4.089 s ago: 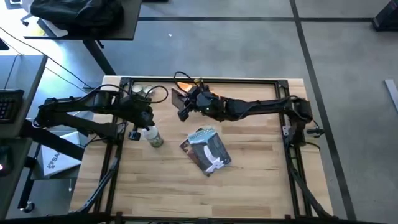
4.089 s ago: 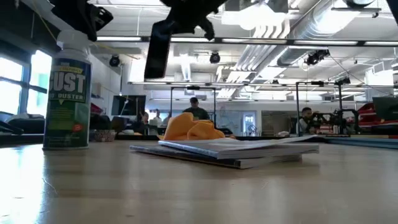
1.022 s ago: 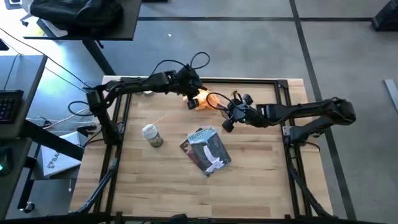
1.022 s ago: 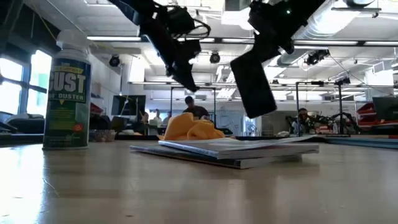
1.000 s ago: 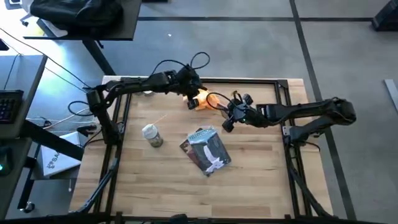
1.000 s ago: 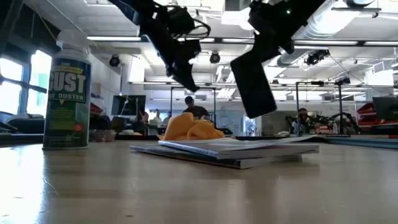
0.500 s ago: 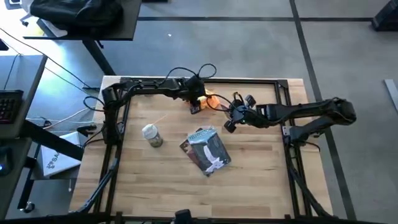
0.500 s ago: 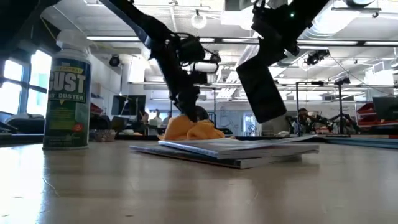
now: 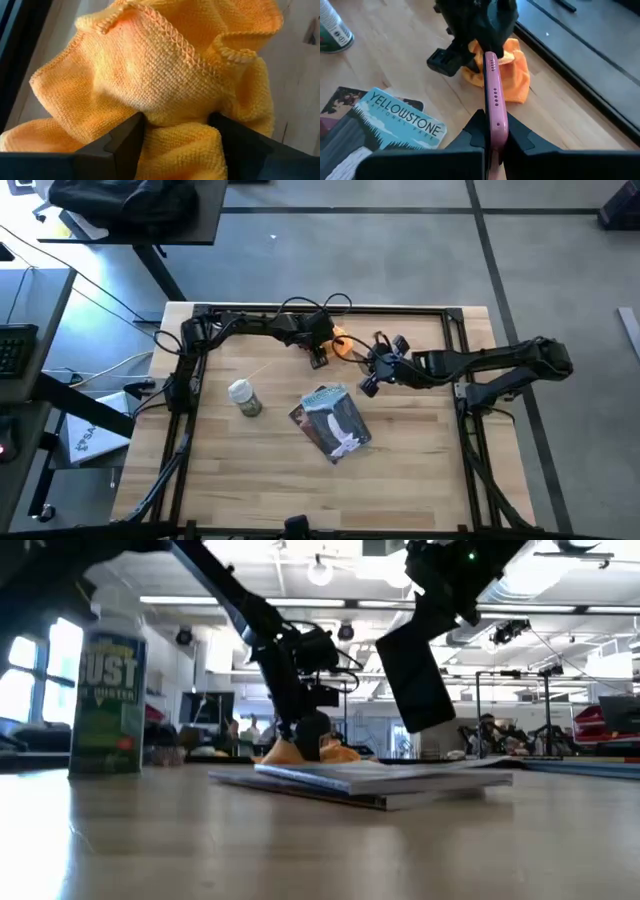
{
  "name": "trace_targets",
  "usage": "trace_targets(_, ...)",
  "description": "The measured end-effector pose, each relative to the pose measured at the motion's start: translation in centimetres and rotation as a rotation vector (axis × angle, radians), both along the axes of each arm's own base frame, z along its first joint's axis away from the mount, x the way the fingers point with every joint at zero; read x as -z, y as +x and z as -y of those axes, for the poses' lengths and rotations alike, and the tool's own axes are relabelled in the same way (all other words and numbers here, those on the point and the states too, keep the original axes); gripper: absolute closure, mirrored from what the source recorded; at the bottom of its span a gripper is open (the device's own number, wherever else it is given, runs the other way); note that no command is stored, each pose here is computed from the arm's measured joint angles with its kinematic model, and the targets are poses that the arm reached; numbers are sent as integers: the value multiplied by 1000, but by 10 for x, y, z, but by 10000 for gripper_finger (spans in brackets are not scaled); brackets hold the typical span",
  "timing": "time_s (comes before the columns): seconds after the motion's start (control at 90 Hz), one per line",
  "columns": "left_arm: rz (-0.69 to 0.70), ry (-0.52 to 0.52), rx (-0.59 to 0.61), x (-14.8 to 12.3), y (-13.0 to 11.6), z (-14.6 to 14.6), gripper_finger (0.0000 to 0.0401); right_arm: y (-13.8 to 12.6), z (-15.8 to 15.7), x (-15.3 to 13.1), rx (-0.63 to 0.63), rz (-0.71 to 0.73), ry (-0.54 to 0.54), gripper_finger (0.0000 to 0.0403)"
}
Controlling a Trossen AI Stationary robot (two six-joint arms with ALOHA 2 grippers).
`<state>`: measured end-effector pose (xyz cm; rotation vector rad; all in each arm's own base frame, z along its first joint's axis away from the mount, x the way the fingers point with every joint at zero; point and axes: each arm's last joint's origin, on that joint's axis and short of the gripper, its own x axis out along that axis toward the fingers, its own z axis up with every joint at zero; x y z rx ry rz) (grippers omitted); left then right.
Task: Apply microfiber cloth
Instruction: Wipe the front and back of the cellphone using the orange microfiber cloth
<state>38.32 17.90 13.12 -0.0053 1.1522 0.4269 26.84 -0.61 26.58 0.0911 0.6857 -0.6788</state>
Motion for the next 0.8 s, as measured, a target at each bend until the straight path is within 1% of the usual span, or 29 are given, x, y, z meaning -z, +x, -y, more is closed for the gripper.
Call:
trace_targets(0.078,-6,-10,4,1,0,1,266,-4,-2,-6,14,26,-26,402)
trace_targets(0.189,-4,-16,4,1,-1,4,362,-12,-6,-17,38,73,-63,402)
trace_targets(0.233,2,-27,8,-1,-1,4,382,-14,-8,-20,47,93,-68,402)
trace_targets(0.356,1,-47,15,-8,-1,16,386,-19,-14,-25,63,135,-55,402)
trace_targets(0.433,8,-54,33,-19,0,31,395,-21,-17,-23,118,160,-26,402)
trace_targets(0.533,98,-32,73,-44,2,54,397,-26,-22,-17,209,174,10,402)
trace_targets(0.622,182,11,105,-67,-1,76,399,-33,-29,-12,261,159,10,402)
trace_targets(0.722,260,54,141,-91,-12,99,399,-39,-41,-10,282,186,19,402)
trace_targets(0.8,356,90,157,-115,-24,115,400,-41,-52,-8,274,207,33,402)
